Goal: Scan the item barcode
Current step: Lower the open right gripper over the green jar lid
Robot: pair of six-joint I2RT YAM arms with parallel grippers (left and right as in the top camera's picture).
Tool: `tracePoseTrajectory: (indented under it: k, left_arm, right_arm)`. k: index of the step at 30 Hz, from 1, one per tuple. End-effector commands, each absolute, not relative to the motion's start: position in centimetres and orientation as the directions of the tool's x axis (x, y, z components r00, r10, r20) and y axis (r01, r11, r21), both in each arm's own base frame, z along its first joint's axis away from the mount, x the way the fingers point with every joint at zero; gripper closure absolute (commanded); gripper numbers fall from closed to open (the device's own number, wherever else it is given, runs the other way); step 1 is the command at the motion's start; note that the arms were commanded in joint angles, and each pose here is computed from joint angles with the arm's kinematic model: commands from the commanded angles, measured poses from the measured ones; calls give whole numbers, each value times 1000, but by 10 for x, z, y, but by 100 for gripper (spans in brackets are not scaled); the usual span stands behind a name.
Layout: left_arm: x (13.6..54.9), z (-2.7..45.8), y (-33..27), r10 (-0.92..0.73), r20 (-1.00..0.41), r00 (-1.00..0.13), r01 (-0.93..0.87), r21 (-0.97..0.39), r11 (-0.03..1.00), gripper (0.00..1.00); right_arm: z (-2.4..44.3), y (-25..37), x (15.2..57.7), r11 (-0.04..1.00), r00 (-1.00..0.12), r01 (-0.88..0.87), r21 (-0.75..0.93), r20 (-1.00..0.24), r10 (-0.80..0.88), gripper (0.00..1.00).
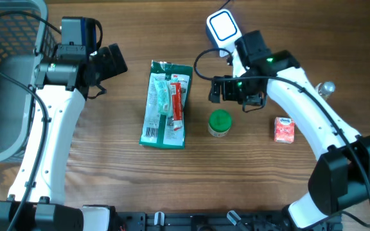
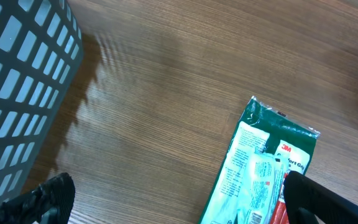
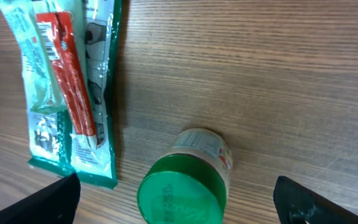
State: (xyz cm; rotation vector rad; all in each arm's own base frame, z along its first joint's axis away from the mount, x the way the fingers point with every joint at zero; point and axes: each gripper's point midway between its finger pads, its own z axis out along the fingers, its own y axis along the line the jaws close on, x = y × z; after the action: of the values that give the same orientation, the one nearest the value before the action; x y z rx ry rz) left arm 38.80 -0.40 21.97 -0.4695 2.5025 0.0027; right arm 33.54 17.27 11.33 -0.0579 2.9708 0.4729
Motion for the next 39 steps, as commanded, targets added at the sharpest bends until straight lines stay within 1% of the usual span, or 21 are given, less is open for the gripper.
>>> tracePoseTrajectory:
  k: [1, 5, 8, 12, 16, 21, 25, 32, 33, 36, 39]
  left_arm:
    - [390, 222, -4, -324, -556, -765, -322, -104, 941, 0]
    - [390, 222, -3, -324, -557, -765, -322, -104, 941, 0]
    - [390, 222, -4, -324, -556, -765, -322, -104, 941, 0]
    - [390, 222, -4, -324, -556, -765, -322, -104, 941, 0]
    - [390, 222, -4, -324, -556, -765, -322, -104, 941, 0]
    - [390, 222, -4, -324, -556, -765, -322, -104, 941, 0]
    - [390, 222, -4, -324, -556, -765, -322, -104, 941, 0]
    - [390, 222, -4, -324, -556, -765, -322, -104, 941, 0]
    - [390, 222, -4, -324, -556, -765, -322, -104, 941, 0]
    - [390, 222, -3, -324, -556, -765, -322, -104, 941, 0]
    - [390, 222, -4, -324, -556, -765, -322, -104, 941, 0]
  right_arm:
    - [115, 175, 332, 967, -987, -20, 253, -161, 22, 0]
    - [115, 184, 327, 972, -986, -17, 235, -163, 23, 0]
    - [114, 189, 324, 980, -983, -29, 196, -181, 7, 0]
    - [112, 187, 320, 992, -979, 7, 126, -199, 32, 0]
    - [110, 190, 311, 994, -981, 47, 98, -183, 65, 0]
    - [109, 191, 305, 996, -981, 53, 69, -185, 65, 0]
    - [106, 181, 301, 992, -977, 124, 15, -175, 125, 0]
    - [92, 180, 299, 992, -982, 128, -13, -143, 125, 0]
    - [90, 179, 299, 992, -983, 128, -21, -134, 124, 4]
    - [86, 179, 298, 991, -985, 128, -31, -122, 123, 10]
    - [82, 178, 297, 991, -986, 128, -38, -115, 123, 10]
